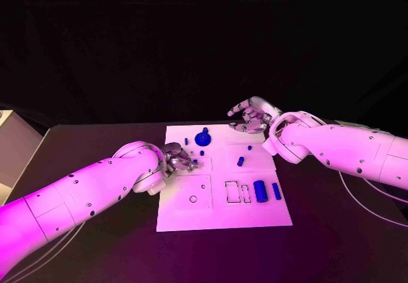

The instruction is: Assemble the parts on the task board

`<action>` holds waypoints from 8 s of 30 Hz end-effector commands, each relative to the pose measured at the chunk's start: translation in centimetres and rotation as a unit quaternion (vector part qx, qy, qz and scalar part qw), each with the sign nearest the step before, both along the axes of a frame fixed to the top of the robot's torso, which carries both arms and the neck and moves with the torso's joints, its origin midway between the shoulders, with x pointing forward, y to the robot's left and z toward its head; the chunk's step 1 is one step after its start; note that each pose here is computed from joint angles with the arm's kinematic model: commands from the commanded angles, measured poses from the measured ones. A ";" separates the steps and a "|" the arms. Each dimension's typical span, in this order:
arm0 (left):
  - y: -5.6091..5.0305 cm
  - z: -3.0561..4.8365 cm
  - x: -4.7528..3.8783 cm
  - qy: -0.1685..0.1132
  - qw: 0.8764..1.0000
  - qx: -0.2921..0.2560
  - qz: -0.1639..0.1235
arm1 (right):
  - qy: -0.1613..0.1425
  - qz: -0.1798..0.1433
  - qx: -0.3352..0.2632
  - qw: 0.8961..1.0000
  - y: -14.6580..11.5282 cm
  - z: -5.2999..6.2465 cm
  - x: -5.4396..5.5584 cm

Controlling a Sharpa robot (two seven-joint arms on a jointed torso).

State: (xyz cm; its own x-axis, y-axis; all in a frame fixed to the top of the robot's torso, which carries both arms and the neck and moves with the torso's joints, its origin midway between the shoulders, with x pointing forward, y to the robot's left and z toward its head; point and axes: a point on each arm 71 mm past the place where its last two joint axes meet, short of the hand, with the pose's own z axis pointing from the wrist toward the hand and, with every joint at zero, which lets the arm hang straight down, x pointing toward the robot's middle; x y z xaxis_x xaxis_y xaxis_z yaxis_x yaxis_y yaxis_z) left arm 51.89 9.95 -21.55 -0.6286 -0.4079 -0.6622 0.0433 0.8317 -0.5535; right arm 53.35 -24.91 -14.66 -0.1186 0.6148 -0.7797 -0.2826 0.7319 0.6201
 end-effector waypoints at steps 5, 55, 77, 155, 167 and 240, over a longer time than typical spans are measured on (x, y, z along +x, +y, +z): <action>-0.1 0.18 -0.32 -0.002 1.000 -0.004 -0.007 | 0.000 0.007 -0.003 1.000 0.1 -0.1 -0.1; 4.9 5.82 7.78 -0.069 0.989 -0.074 0.106 | -0.004 0.000 -0.003 1.000 -0.2 -0.1 0.1; 4.0 5.06 8.71 -0.033 0.994 -0.013 0.107 | -0.007 0.002 -0.001 1.000 0.3 0.0 0.2; 1.8 4.30 8.46 -0.005 0.996 -0.028 0.085 | -0.008 0.011 0.000 1.000 1.2 0.0 0.3; 1.8 4.11 8.48 0.004 0.996 -0.036 0.083 | -0.007 0.012 0.000 1.000 1.2 0.0 0.3; 4.1 2.90 -0.17 -0.063 0.994 -0.073 0.043 | 0.011 0.001 -0.004 1.000 -0.1 -1.3 0.0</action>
State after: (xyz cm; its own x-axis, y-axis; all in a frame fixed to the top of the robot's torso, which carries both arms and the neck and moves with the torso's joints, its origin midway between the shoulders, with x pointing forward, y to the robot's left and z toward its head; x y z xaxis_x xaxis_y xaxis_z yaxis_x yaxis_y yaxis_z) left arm 51.66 14.03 -18.98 -0.5533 -0.5478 -0.6275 0.0333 0.7381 -0.6738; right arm 53.43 -25.12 -15.93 -0.1245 0.6135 -0.7798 -0.2623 0.7376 0.6222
